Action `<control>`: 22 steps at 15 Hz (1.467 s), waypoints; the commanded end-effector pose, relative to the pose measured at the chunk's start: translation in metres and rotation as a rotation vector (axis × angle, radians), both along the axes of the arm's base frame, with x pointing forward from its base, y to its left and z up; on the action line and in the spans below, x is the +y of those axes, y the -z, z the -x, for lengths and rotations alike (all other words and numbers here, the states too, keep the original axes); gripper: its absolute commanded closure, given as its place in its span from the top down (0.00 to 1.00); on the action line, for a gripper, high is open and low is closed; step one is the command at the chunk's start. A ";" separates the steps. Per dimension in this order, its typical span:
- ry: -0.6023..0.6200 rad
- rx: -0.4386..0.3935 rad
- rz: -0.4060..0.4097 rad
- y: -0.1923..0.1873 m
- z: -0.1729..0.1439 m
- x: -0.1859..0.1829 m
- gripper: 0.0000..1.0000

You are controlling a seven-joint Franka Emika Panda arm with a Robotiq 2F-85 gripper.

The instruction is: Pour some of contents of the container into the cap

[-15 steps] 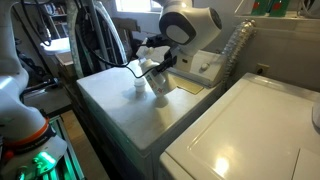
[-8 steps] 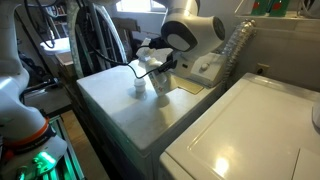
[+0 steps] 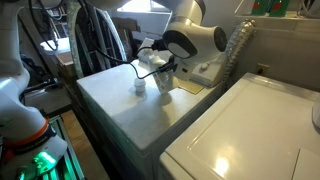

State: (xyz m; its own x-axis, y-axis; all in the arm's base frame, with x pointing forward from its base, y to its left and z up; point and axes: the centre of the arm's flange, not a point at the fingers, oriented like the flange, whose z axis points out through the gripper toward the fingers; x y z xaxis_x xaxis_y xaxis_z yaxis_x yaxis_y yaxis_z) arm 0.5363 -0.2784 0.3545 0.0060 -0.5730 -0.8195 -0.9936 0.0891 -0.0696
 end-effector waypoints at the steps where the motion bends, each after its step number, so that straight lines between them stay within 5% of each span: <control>1: 0.047 -0.007 -0.075 -0.015 0.001 0.000 0.00; 3: 0.017 0.004 -0.018 0.003 -0.002 0.001 0.00; 10: 0.012 0.005 -0.016 0.004 -0.004 0.003 0.00; 22: 0.071 -0.065 -0.292 0.016 -0.015 0.008 0.00</control>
State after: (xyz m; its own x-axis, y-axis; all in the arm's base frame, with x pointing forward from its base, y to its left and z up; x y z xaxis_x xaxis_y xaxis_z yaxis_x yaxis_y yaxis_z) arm 0.5500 -0.2673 0.3296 -0.0016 -0.4167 -0.9091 -0.9830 0.1678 -0.0752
